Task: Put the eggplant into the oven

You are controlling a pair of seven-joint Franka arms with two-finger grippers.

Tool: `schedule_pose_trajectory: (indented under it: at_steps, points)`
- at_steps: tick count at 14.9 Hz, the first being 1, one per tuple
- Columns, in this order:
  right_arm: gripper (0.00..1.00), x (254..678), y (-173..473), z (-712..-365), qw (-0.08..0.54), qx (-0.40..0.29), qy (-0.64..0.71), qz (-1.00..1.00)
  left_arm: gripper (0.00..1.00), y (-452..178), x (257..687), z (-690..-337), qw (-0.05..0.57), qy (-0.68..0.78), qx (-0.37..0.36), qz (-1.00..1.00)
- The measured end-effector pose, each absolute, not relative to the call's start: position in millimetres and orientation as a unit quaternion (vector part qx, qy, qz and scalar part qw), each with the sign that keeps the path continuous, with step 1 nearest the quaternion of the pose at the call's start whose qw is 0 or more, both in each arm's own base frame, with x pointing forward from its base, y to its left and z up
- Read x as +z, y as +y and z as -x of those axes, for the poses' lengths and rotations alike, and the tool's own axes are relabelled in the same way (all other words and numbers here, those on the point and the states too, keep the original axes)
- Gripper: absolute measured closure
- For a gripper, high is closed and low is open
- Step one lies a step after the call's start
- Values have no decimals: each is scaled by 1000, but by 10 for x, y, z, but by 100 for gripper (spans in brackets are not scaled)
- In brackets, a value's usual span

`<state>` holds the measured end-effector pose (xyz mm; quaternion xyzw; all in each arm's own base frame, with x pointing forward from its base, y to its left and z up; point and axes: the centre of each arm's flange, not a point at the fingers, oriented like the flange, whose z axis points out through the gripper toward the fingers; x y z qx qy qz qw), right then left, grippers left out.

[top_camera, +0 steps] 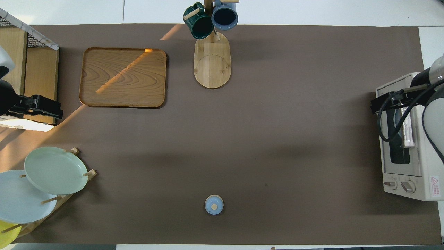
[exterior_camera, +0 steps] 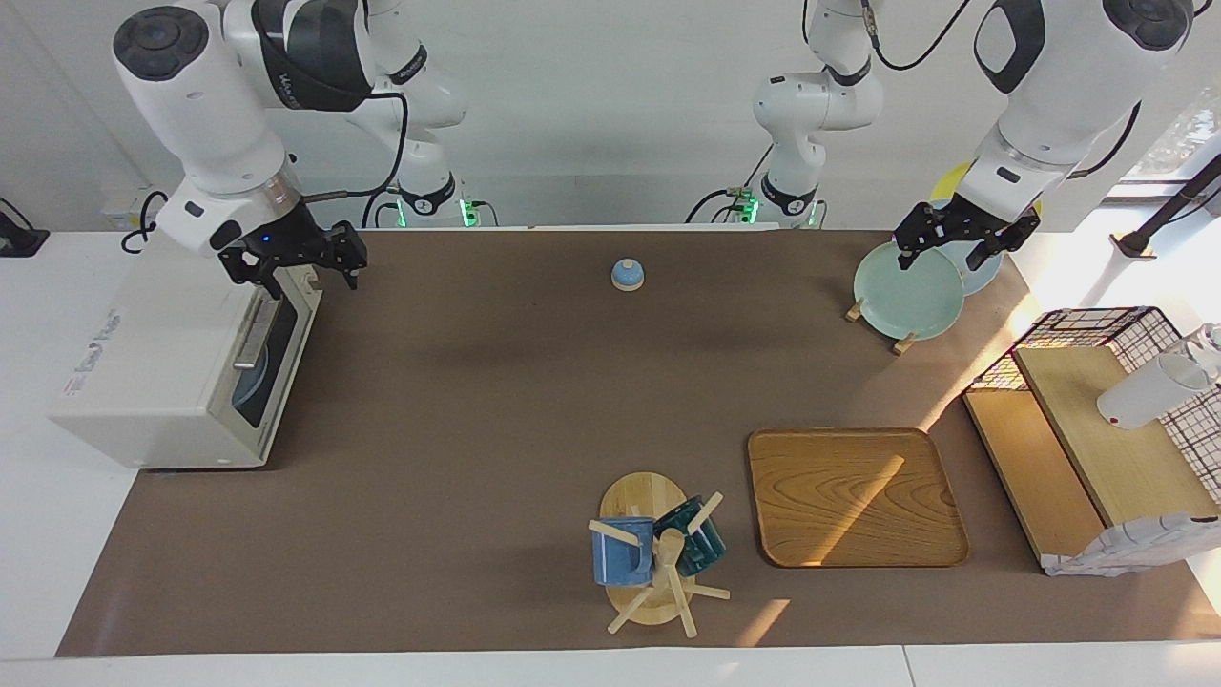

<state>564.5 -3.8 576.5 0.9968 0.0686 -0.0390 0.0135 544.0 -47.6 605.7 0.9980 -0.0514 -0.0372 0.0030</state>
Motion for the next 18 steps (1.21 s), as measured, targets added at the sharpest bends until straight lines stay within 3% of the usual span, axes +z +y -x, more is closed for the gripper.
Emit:
schedule_pose_trajectory:
  at_steps: [10, 15, 18]
  points:
    - [0, 5734, -190, -5610, 14, -36, 47, -998, 0, -476, 6057, -5440, 3, -51, -37, -998]
    - [0, 5798, -640, -5549, 7, -30, 7, -1000, 0, -476, 6057, -5440, 3, -51, -37, -998]
    - [0, 5825, -524, -5552, 6, -27, 17, -999, 0, -476, 6057, -5440, 3, -51, -37, -998]
